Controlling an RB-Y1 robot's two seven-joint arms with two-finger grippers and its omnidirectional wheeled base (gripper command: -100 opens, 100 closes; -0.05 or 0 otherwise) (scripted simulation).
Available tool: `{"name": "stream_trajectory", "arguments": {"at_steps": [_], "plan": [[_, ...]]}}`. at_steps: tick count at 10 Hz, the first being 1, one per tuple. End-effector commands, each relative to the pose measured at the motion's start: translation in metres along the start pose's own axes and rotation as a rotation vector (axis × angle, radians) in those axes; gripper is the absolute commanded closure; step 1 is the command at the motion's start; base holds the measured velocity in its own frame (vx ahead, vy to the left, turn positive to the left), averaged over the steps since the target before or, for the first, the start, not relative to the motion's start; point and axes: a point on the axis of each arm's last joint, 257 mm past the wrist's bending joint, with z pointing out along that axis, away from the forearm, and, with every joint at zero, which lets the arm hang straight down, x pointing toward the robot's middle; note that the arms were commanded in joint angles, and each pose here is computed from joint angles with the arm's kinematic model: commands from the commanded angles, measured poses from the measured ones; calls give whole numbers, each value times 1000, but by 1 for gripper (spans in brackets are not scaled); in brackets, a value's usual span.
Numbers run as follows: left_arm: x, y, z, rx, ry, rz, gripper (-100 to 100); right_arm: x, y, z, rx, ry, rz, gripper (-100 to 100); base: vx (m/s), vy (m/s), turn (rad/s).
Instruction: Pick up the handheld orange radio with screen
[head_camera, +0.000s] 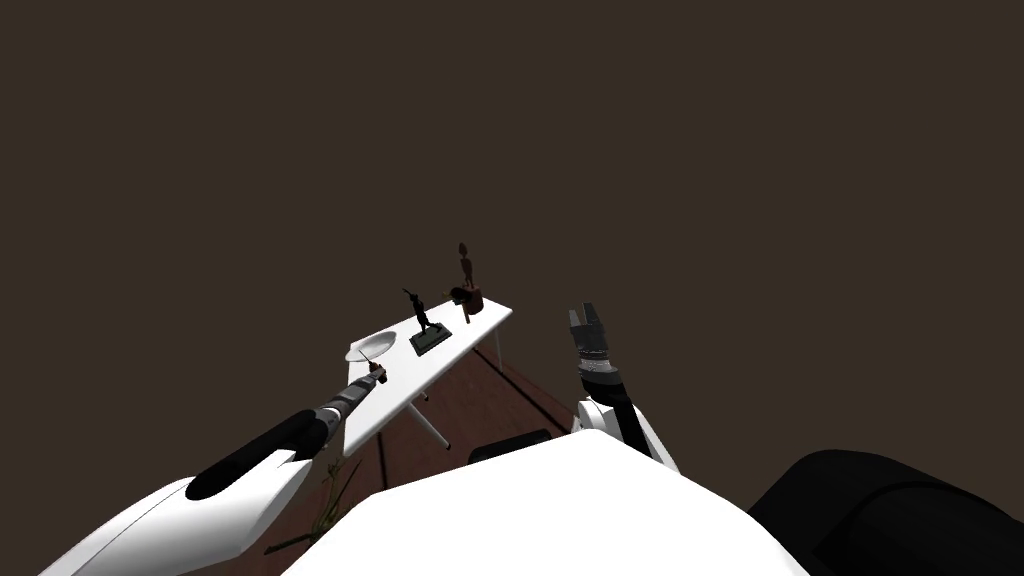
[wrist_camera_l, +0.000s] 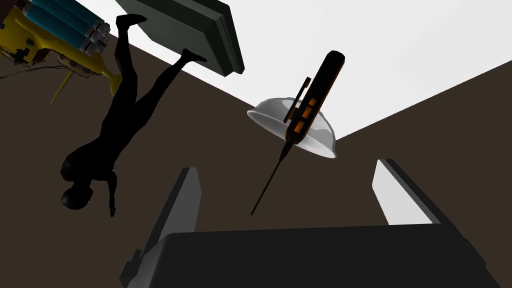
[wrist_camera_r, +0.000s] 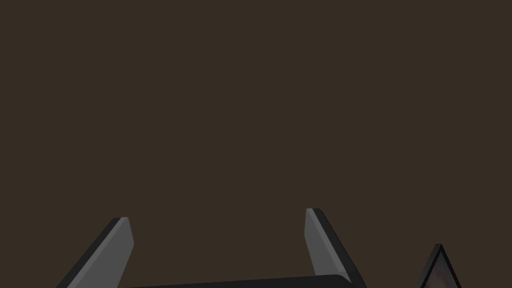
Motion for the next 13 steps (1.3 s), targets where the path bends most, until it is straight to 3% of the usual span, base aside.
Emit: {"name": "stream_trajectory", "arguments": {"at_steps": [1,5,11,12,13], "plan": [[-2,9,1,-33,9,6,-100,0,0,0,0,0,0,0,96,-14,6],[-12,54,2,-196,34,46,-100,0,0,0,0,0,0,0,175,2,25],[-22,91,-1,-336,44,60,-100,0,0,0,0,0,0,0,126,8,28],[-21,86,0,-319,43,61,-100,0,0,0,0,0,0,0,59,20,5],[-21,87,-1,-323,43,60,0,0,0,0,0,0,0,0,11,3,-2]]}}
